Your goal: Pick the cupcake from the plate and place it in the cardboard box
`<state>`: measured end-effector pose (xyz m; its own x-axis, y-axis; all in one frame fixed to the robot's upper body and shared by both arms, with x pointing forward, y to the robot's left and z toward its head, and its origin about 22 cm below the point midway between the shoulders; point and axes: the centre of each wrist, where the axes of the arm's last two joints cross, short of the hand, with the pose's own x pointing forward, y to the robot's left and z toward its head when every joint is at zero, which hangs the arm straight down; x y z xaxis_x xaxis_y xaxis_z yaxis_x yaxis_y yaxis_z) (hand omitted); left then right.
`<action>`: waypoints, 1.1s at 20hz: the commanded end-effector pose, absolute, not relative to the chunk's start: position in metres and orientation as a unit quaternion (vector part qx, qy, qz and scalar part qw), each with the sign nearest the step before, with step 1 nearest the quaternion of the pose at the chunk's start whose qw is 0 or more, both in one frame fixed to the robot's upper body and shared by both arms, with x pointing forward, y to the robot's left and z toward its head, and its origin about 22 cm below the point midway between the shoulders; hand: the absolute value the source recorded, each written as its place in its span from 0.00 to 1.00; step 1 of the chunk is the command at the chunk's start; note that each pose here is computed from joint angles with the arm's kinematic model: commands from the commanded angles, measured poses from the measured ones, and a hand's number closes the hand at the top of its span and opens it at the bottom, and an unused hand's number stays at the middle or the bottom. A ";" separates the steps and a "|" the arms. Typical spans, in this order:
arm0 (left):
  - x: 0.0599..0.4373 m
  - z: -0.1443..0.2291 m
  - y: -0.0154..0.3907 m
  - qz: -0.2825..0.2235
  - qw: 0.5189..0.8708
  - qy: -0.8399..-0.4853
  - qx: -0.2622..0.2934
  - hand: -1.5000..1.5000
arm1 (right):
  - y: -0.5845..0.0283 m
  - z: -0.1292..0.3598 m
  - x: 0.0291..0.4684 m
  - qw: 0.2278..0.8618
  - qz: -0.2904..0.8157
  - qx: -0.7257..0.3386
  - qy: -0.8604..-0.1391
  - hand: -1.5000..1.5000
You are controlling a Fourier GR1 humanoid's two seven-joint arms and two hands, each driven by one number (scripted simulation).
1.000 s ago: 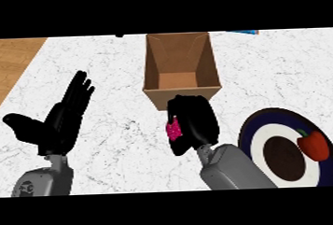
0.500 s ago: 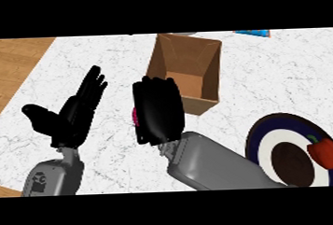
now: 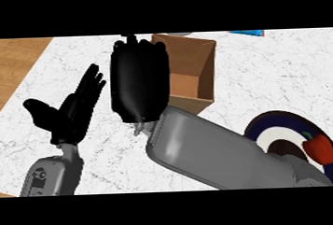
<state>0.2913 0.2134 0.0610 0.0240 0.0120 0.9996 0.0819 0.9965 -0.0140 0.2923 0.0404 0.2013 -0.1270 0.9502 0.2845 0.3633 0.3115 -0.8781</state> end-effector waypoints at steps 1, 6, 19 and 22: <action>0.294 0.065 0.209 -0.024 0.712 -0.701 -0.032 0.50 | 0.054 0.222 0.299 0.510 0.247 -0.520 -0.639 1.00; 0.295 0.059 0.219 -0.012 0.714 -0.700 -0.023 0.50 | 0.059 0.230 0.312 0.534 0.228 -0.531 -0.617 1.00; 0.289 0.061 0.229 0.005 0.715 -0.699 -0.006 0.50 | 0.060 0.208 0.359 0.508 0.235 -0.616 -0.555 1.00; 0.292 0.058 0.244 0.016 0.708 -0.706 -0.004 0.50 | 0.054 0.197 0.369 0.515 0.249 -0.615 -0.542 1.00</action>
